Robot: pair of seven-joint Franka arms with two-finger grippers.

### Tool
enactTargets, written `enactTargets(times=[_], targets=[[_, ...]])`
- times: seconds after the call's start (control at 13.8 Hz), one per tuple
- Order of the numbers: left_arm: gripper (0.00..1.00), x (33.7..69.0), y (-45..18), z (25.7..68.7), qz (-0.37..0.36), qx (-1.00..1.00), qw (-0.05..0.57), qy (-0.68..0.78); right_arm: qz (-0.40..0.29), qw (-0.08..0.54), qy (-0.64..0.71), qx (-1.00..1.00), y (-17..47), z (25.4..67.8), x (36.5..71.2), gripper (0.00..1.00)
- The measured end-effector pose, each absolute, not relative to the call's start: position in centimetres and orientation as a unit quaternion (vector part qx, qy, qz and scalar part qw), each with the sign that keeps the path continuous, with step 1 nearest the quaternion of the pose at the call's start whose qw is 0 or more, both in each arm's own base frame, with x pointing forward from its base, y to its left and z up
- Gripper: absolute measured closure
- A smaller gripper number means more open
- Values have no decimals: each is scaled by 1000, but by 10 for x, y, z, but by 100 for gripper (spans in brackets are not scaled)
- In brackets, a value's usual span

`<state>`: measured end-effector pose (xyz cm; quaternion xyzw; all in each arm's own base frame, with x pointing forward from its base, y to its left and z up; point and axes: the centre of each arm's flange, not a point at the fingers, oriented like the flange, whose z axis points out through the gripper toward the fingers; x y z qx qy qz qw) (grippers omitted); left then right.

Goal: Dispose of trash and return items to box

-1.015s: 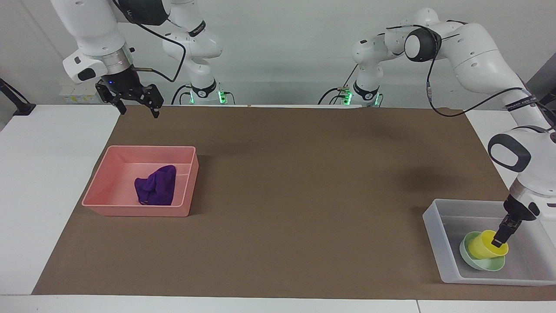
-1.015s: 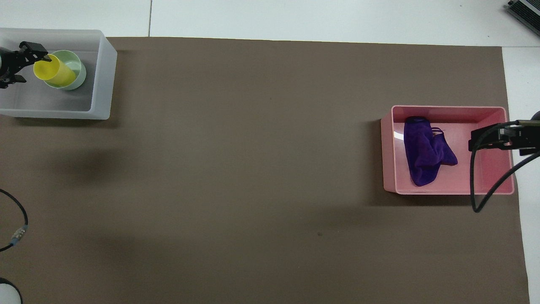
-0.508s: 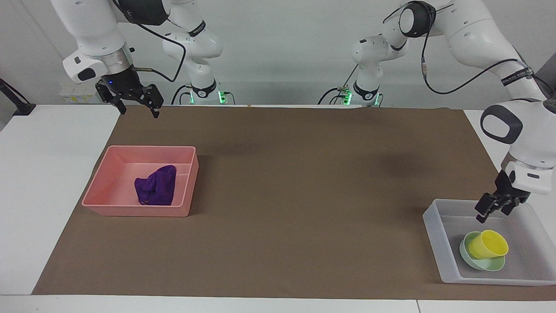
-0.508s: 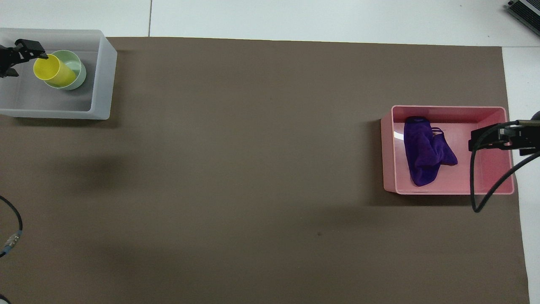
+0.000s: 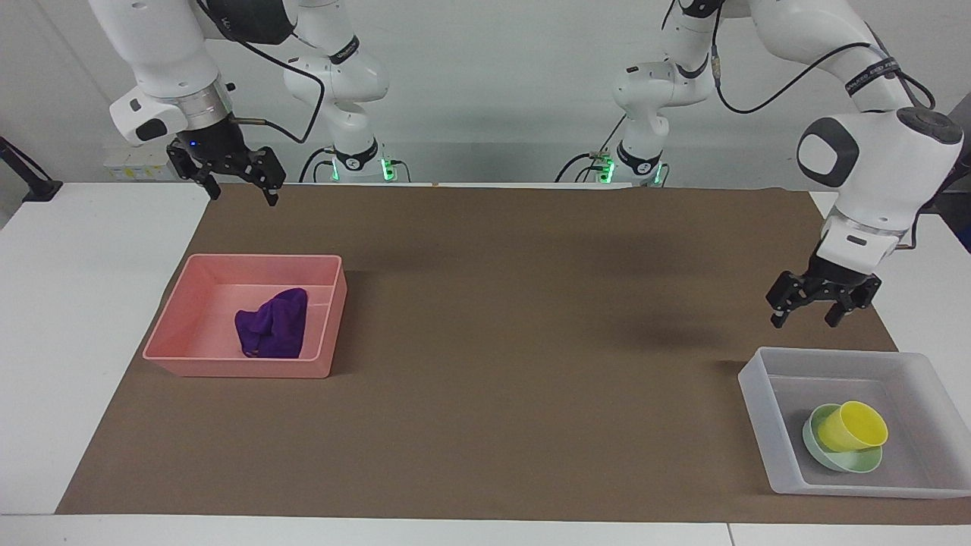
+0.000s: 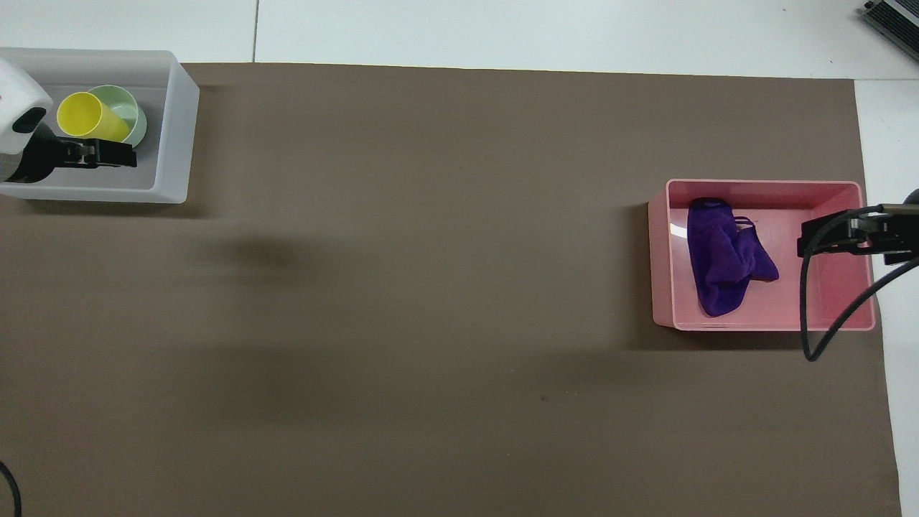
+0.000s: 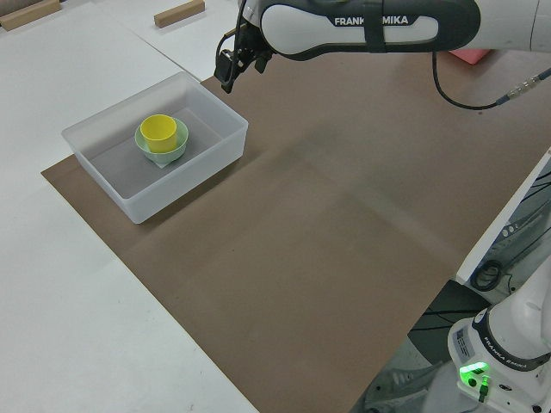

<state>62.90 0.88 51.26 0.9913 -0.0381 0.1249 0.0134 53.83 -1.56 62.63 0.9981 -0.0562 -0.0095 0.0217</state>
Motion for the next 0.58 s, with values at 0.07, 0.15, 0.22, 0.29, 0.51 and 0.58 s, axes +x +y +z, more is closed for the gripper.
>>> enactTargets(times=[0.07, 0.15, 0.22, 0.29, 0.51, 0.58], targets=[[0, 619, -7, 522, 117, 992, 15, -51, -9, 22, -56, 998, -16, 626, 538, 0], [0, 610, -18, 531, 113, 992, 16, -61, -9, 22, -56, 998, -16, 626, 538, 0], [0, 600, -28, 539, 110, 991, 16, -69, -9, 22, -56, 998, -16, 626, 538, 0], [0, 591, -35, 548, 107, 991, 17, -76, -9, 22, -56, 998, -16, 626, 538, 0], [0, 572, -47, 568, 93, 992, 17, -88, -9, 22, -56, 998, -16, 626, 538, 0], [0, 568, -47, 572, 90, 992, 17, -89, -9, 22, -56, 998, -16, 626, 538, 0]])
